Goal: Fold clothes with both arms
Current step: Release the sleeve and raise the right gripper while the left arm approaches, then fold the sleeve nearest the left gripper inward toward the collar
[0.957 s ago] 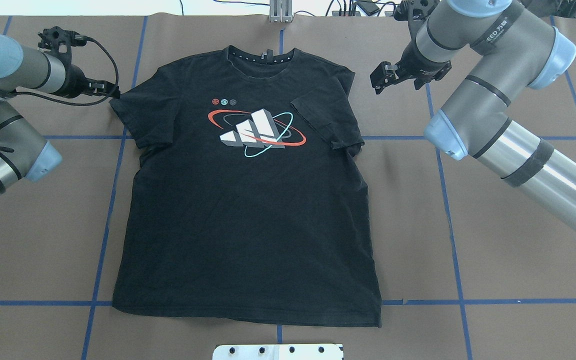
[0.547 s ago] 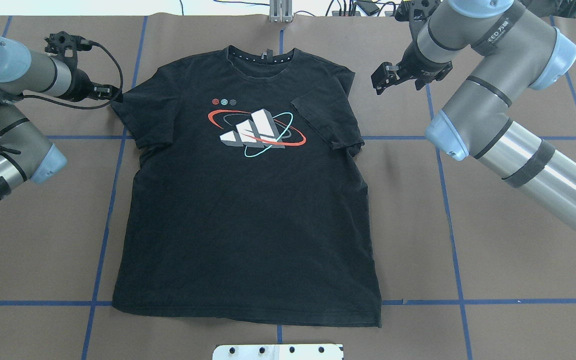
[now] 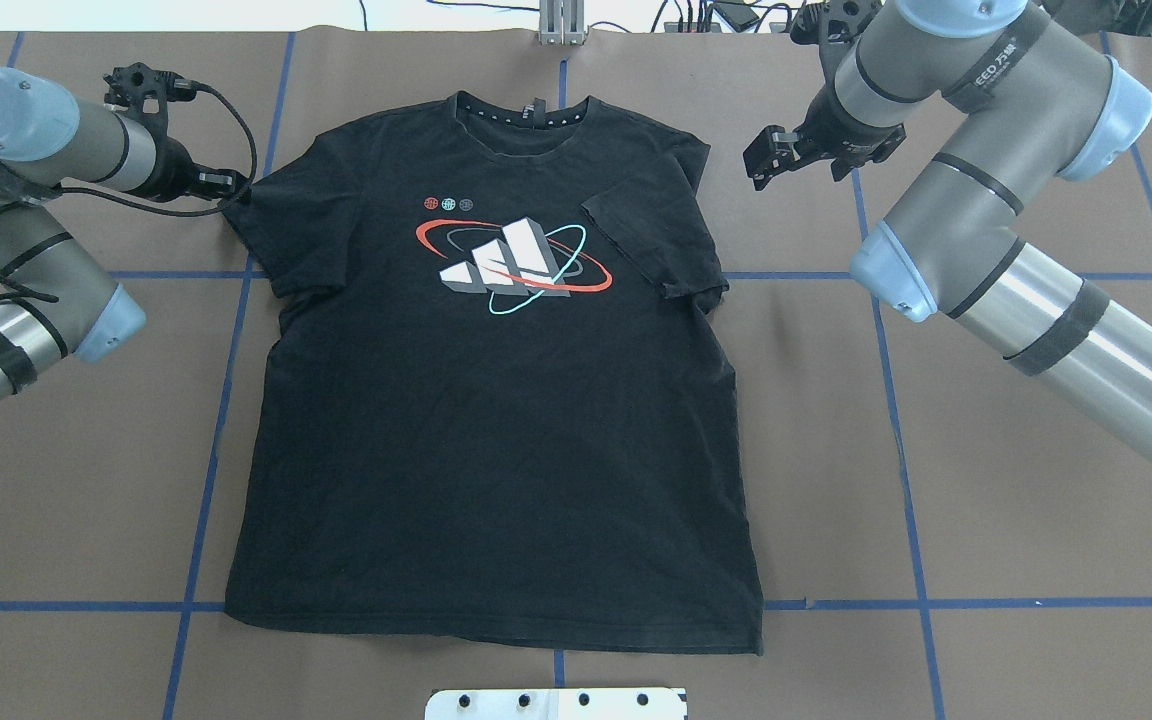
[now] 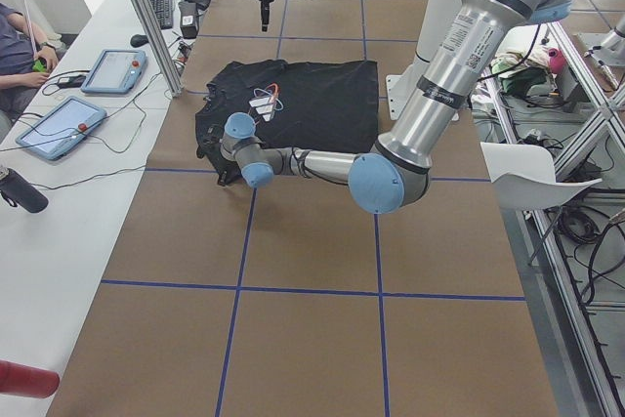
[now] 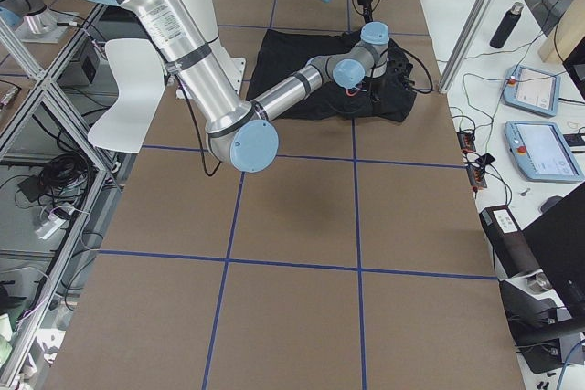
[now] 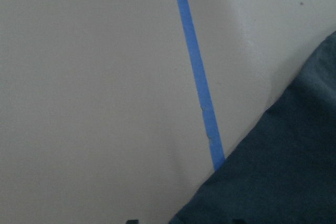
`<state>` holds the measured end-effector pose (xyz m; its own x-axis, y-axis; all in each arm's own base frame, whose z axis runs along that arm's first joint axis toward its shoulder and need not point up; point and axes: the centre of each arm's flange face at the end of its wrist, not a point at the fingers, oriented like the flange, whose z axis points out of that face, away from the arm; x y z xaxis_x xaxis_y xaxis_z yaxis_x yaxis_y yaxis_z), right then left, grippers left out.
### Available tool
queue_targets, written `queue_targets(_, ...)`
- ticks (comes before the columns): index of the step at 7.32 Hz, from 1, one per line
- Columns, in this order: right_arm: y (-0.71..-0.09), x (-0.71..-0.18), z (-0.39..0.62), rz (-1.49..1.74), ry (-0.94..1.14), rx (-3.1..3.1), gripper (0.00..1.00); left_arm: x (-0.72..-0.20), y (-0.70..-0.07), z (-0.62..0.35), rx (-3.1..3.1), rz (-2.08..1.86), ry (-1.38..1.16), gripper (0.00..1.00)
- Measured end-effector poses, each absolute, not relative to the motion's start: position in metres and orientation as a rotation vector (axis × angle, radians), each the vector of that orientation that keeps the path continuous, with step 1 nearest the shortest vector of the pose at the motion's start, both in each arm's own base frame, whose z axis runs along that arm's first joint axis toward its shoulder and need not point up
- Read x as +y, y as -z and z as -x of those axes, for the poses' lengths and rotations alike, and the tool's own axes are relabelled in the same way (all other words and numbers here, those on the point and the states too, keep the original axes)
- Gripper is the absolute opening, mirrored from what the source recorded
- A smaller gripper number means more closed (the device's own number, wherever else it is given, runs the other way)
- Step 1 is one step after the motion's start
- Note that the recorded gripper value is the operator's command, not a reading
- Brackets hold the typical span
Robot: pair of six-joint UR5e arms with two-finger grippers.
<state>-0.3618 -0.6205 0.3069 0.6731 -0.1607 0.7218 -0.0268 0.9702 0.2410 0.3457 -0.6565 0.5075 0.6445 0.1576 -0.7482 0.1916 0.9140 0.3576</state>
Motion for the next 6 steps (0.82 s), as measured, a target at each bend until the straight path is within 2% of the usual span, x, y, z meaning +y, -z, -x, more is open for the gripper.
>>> queue_targets(2, -0.3077, -0.6208, 0.362, -0.241, 0.076, -0.83, 1.0, -0.6564, -0.5097, -0.3466, 0.875, -0.426, 0.021, 0.52)
queue_targets(3, -0.3079, -0.621, 0.362, -0.241, 0.075, -0.829, 1.0, -0.6562, -0.5104, -0.347, 0.874, -0.425, 0.02, 0.44)
queue_targets(4, -0.3079, -0.6211, 0.362, -0.242, 0.075, -0.829, 1.0, -0.656, -0.5106, -0.3476, 0.874, -0.424, 0.02, 0.27)
queue_targets(5, -0.3081, -0.6212, 0.362, -0.242, 0.075, -0.828, 1.0, -0.6558, -0.5106, -0.348, 0.875, -0.423, 0.019, 0.04)
queue_targets(6, -0.3083, -0.6211, 0.3624, -0.242, 0.075, -0.828, 1.0, -0.6556, -0.5105, -0.3482, 0.875, -0.423, 0.02, 0.0)
